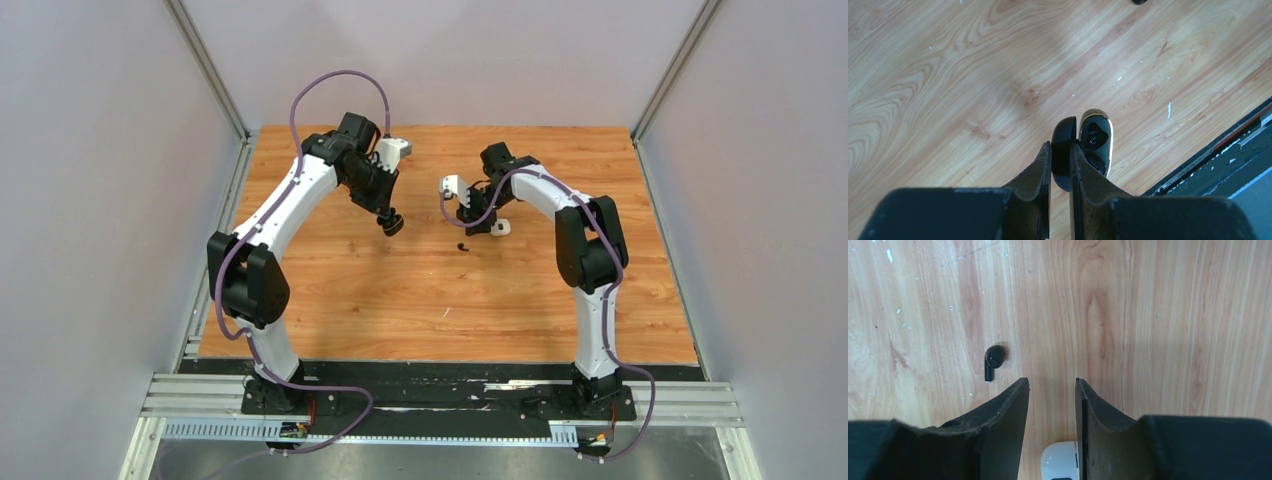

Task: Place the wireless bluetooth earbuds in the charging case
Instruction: Pick up the earbud from the center of the board.

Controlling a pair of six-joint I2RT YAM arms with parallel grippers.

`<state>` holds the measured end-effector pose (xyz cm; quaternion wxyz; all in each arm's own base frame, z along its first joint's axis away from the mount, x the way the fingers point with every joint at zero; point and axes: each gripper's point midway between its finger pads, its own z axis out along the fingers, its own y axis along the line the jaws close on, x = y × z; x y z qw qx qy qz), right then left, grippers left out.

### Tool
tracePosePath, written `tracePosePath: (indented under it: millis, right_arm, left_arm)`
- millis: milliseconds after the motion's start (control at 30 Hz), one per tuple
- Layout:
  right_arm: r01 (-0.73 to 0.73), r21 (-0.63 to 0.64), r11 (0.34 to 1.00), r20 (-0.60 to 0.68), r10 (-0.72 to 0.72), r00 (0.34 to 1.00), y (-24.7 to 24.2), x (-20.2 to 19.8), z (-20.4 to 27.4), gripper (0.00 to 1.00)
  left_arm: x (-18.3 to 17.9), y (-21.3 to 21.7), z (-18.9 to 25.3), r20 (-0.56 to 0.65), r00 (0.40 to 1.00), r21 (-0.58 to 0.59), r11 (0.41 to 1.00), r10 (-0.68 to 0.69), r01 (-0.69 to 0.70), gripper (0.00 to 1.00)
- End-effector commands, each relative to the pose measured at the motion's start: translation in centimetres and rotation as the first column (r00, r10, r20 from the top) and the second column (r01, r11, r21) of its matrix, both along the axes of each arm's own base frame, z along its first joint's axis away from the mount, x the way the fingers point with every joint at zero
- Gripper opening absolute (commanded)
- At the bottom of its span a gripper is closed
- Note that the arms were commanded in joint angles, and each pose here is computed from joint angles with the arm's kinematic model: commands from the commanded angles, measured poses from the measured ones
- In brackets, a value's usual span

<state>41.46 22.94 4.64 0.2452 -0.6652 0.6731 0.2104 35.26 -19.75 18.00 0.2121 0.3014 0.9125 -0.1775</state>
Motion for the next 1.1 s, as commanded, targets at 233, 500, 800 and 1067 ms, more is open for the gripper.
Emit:
tracePosePath:
  millis: [233, 500, 800, 1067]
  right_arm:
    - [-0.075, -0.031, 0.997, -0.011, 0.075, 0.997, 0.1, -2.0, -1.8, 0.38]
    - [-0.102, -0.024, 0.994, -0.046, 0.101, 0.994, 1.3, -4.0, -2.2, 0.38]
    - [-0.125, -0.004, 0.992, -0.054, 0.124, 0.991, 2.7, -4.8, -1.7, 0.38]
    - [-0.16, 0.026, 0.987, -0.056, 0.161, 0.985, 4.3, -5.6, -1.2, 0.38]
  left_arm:
    - [-0.2, 0.2, 1.7, 0.049, 0.999, -0.018, 1.0, -0.007, 0.008, 0.0]
    - [-0.3, 0.1, 1.3, 0.035, 0.999, -0.019, 1.0, -0.011, 0.012, 0.0]
    - [-0.3, 0.0, 1.1, 0.03, 0.999, -0.022, 1.0, -0.011, 0.012, 0.0]
    - [-0.2, 0.0, 0.9, 0.03, 0.999, -0.021, 1.0, -0.011, 0.012, 0.0]
